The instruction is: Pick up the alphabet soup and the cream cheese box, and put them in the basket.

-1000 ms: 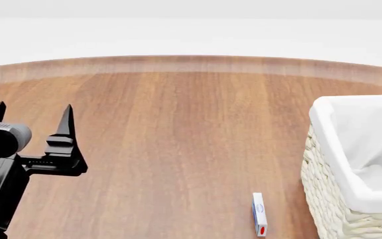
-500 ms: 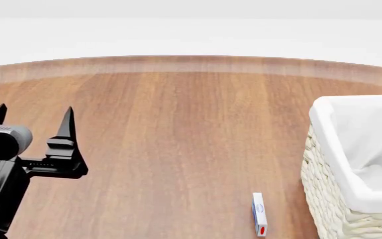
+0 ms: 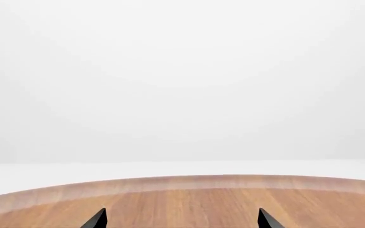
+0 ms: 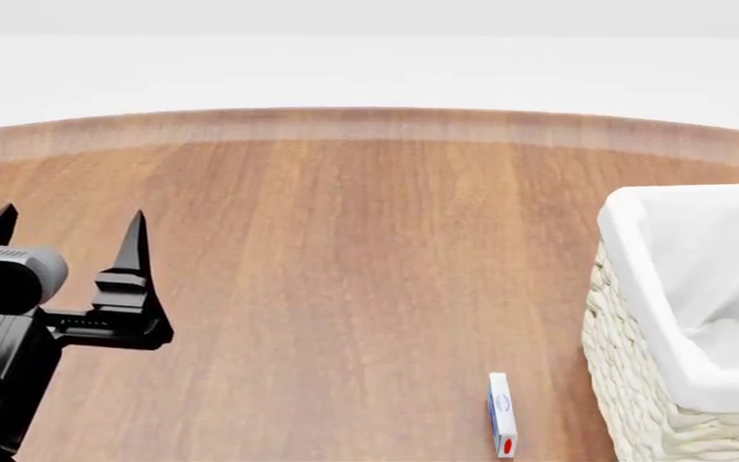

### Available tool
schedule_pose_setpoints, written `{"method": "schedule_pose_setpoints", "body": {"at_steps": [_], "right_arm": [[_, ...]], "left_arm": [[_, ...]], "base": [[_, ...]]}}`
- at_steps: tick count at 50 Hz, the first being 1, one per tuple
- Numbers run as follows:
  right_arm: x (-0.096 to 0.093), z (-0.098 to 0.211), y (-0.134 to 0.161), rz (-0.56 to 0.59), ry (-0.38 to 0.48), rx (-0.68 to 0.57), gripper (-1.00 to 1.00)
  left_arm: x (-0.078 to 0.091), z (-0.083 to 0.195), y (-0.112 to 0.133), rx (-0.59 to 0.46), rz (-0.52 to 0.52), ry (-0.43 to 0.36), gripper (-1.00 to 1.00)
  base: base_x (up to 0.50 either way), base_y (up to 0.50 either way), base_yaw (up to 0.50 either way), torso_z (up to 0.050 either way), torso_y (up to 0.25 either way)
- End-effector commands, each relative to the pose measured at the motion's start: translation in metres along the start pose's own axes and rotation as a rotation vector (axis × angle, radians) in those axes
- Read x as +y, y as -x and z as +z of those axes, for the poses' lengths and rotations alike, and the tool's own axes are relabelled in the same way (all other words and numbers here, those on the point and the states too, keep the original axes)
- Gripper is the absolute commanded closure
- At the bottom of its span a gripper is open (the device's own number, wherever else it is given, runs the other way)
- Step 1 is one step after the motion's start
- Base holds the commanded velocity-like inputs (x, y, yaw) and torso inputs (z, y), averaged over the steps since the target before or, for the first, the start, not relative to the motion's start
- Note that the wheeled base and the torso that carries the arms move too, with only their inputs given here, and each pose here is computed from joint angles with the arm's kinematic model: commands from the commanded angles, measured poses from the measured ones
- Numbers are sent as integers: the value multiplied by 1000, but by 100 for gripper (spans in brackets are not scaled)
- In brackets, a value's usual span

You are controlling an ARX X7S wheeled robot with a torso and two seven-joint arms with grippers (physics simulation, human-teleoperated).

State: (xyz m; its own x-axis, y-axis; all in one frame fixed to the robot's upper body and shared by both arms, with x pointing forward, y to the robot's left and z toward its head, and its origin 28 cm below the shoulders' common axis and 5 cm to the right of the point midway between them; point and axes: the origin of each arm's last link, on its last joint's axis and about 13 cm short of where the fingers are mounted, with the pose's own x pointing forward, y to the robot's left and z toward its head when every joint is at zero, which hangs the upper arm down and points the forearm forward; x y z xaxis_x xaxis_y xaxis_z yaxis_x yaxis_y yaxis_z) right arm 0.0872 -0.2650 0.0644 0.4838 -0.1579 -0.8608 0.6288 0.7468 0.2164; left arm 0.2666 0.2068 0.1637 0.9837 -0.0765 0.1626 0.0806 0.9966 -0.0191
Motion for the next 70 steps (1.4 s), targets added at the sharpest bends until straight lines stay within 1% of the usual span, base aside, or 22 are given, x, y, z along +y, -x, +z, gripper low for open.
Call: {"method": "schedule_pose_setpoints", "body": {"at_steps": [1, 4, 6, 7, 8, 16, 23, 29, 39, 48, 53, 55, 56, 59, 60, 61, 62, 64, 66, 67, 68, 70], "right_arm": [[8, 6, 3, 47, -1, -29, 100], [19, 16, 15, 54, 47, -63, 100], [37, 31, 30, 80, 114, -84, 100], [38, 32, 32, 79, 119, -87, 100], [47, 41, 41, 83, 141, -105, 100], [77, 67, 73, 93, 220, -171, 100], [103, 86, 99, 129, 288, -243, 100], [118, 98, 111, 148, 325, -282, 100], [135, 108, 131, 171, 370, -340, 100], [153, 124, 157, 208, 408, -419, 100], [160, 130, 163, 212, 413, -477, 100], [162, 135, 165, 203, 401, -534, 100], [164, 138, 164, 205, 413, -581, 100], [166, 140, 160, 201, 426, -614, 100], [167, 143, 153, 198, 416, -641, 100], [169, 145, 146, 203, 432, -674, 100], [169, 146, 142, 196, 428, -662, 100], [172, 149, 134, 164, 440, -688, 100], [173, 153, 132, 138, 449, -715, 100], [175, 155, 132, 147, 439, -719, 100], [175, 157, 132, 99, 451, -748, 100], [179, 161, 130, 118, 443, -749, 100]], "left_arm": [[0, -1, 1, 2, -1, -2, -100], [0, -1, 1, 2, -2, -4, -100], [-1, -1, 1, 3, -3, -3, -100], [-1, -1, 1, 3, -4, -3, -100], [0, -2, 0, 5, -3, -5, -100], [1, -2, -1, 6, 1, -5, -100], [1, -1, -1, 4, 1, -4, -100], [1, -1, -1, 4, 0, -5, -100], [2, -4, -1, 9, 1, -3, -100], [1, -4, -2, 12, -1, -4, -100], [1, -5, -2, 14, 0, -5, -100], [1, -5, -2, 14, 0, -5, -100], [1, -5, -2, 13, 1, -4, -100], [1, -5, -2, 13, 1, -4, -100], [1, -5, -2, 14, 0, -3, -100], [0, -5, -2, 15, -1, -3, -100], [0, -5, -1, 15, -2, -4, -100], [0, -5, -2, 14, -1, -5, -100], [1, -4, -2, 13, 1, -5, -100], [1, -4, -2, 12, 2, -5, -100], [1, -4, -2, 12, 3, -6, -100], [1, -4, -2, 12, 2, -6, -100]], "base": [[0, 0, 3, 0, 0], [0, 0, 0, 0, 0], [0, 0, 0, 0, 0], [0, 0, 0, 0, 0], [0, 0, 0, 0, 0], [0, 0, 0, 0, 0], [0, 0, 0, 0, 0], [0, 0, 0, 0, 0], [0, 0, 0, 0, 0], [0, 0, 0, 0, 0], [0, 0, 0, 0, 0], [0, 0, 0, 0, 0], [0, 0, 0, 0, 0], [0, 0, 0, 0, 3], [0, 0, 0, 0, 0], [0, 0, 0, 0, 0], [0, 0, 0, 0, 0], [0, 0, 0, 0, 0], [0, 0, 0, 0, 0], [0, 0, 0, 0, 0], [0, 0, 0, 0, 0], [0, 0, 0, 0, 0]]}}
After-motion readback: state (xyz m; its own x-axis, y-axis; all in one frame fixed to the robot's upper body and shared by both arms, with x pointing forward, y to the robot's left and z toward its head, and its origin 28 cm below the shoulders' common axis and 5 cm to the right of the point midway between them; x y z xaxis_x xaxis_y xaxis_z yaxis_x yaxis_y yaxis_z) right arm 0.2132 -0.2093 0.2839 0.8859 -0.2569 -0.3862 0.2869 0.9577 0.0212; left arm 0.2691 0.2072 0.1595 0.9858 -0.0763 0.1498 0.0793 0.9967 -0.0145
